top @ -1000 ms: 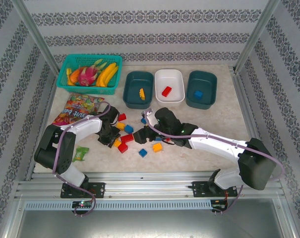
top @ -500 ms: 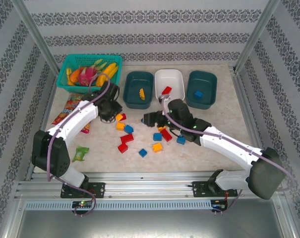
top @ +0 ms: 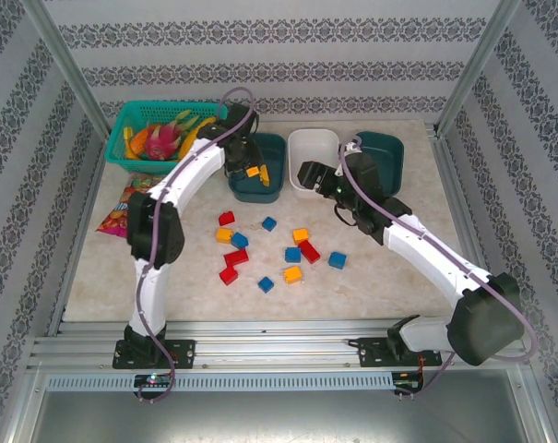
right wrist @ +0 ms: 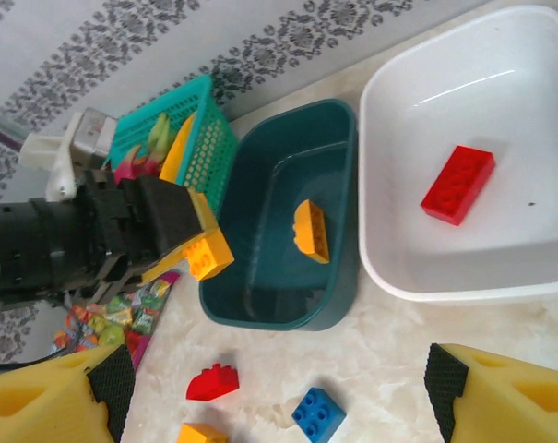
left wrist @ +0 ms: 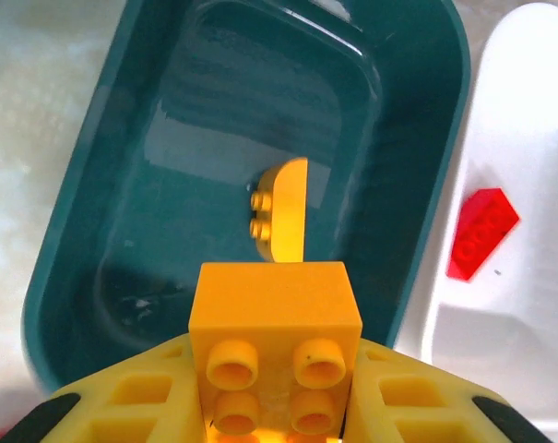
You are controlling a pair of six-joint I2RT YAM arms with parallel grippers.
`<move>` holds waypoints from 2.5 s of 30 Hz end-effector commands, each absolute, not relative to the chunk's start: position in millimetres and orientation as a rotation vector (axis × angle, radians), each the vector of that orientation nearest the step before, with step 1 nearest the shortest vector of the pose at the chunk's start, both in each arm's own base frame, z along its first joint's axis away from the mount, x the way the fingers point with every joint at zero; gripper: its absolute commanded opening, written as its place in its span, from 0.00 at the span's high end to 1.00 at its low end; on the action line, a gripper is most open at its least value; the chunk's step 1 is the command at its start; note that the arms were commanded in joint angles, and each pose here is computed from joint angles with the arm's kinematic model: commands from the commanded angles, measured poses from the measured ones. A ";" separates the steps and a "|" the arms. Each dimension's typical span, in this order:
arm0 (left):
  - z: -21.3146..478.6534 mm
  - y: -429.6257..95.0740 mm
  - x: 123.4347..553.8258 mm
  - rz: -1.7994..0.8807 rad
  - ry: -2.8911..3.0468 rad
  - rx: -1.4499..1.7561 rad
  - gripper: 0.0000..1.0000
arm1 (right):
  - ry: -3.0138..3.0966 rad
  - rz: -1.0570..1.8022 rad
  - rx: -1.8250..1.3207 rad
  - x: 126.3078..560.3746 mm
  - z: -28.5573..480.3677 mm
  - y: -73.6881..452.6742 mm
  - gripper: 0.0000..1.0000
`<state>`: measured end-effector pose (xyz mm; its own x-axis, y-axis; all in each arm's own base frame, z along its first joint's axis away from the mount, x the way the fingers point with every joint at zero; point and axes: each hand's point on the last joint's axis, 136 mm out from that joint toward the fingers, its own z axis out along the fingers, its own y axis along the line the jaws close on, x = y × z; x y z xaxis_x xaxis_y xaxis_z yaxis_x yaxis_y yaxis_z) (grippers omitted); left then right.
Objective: Sort the legos into containers by color
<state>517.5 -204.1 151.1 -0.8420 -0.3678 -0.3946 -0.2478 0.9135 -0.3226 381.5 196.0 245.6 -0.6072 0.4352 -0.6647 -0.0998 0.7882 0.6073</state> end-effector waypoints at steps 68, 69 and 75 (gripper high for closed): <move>225.7 -255.4 271.7 -0.740 2.501 0.262 0.22 | 2.258 0.514 2.207 267.3 22.5 138.7 0.28; 227.1 -255.1 271.9 -0.739 2.497 0.261 0.22 | 2.247 0.512 2.213 268.3 21.4 137.5 0.31; 225.8 -255.7 274.9 -0.730 2.494 0.250 0.22 | 2.271 0.480 2.202 272.3 18.5 137.2 0.44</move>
<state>270.3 -247.3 216.6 -0.8664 0.0263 -0.4987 0.2817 0.8503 -0.4445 263.6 139.8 17.6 -0.0599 0.9625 0.2647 0.9861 0.0159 0.1654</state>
